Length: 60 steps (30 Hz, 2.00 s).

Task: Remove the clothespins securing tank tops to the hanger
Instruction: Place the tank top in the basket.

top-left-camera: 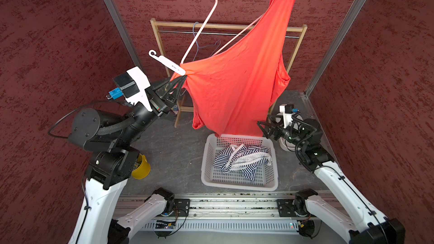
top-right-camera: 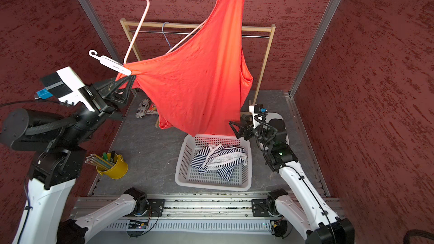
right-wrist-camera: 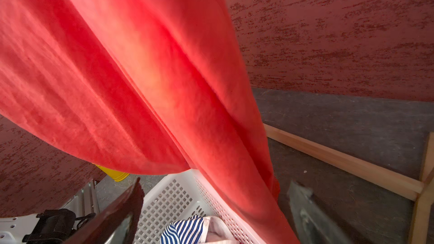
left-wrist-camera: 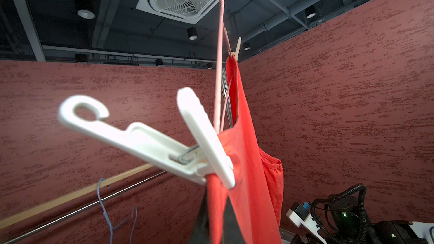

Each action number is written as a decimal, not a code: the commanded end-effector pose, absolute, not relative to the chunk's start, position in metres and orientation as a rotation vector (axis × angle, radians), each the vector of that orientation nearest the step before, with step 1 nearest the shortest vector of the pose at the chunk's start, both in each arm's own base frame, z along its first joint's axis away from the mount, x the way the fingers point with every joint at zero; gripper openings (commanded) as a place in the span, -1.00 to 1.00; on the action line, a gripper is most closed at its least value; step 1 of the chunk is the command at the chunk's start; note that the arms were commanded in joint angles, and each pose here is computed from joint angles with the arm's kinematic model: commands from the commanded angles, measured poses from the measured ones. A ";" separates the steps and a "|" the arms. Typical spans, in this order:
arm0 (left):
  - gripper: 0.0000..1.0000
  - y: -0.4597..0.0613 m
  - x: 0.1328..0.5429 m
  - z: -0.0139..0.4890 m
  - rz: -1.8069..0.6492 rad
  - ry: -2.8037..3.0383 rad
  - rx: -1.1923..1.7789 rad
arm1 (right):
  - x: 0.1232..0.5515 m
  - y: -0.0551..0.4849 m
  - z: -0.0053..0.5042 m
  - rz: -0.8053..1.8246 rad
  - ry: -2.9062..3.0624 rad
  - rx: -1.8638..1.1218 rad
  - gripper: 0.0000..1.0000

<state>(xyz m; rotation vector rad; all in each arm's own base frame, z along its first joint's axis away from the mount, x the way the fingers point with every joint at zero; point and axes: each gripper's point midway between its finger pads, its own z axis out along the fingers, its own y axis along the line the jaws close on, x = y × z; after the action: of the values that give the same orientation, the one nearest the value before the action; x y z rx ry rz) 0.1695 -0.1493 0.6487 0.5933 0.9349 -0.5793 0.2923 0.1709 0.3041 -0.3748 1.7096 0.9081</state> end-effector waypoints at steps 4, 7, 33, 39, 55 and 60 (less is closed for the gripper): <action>-1.00 -0.132 0.143 0.703 -0.485 0.735 0.557 | 0.288 0.171 0.319 0.910 1.639 -0.404 0.98; -1.00 -0.130 0.145 0.714 -0.461 0.722 0.547 | 0.281 0.178 0.326 0.958 1.595 -0.456 0.98; -1.00 -0.132 0.148 0.745 -0.520 0.676 0.555 | 0.278 0.254 0.386 1.184 1.345 -0.659 -0.48; -1.00 -0.131 0.163 0.731 -0.503 0.724 0.534 | 0.241 0.256 0.451 1.218 1.188 -0.706 -0.69; -1.00 -0.136 0.174 0.705 -0.515 0.795 0.605 | 0.175 0.238 0.477 1.300 1.062 -0.774 -0.70; -1.00 -0.154 0.159 0.681 -0.598 0.782 0.742 | 0.204 0.248 0.371 1.251 1.461 -0.749 -0.82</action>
<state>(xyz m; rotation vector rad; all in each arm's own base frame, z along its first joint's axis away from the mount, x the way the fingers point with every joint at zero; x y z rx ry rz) 0.1834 -0.1469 0.6799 0.6590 0.8553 -0.5541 0.1947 0.2436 0.4290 -0.7495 1.2317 1.2722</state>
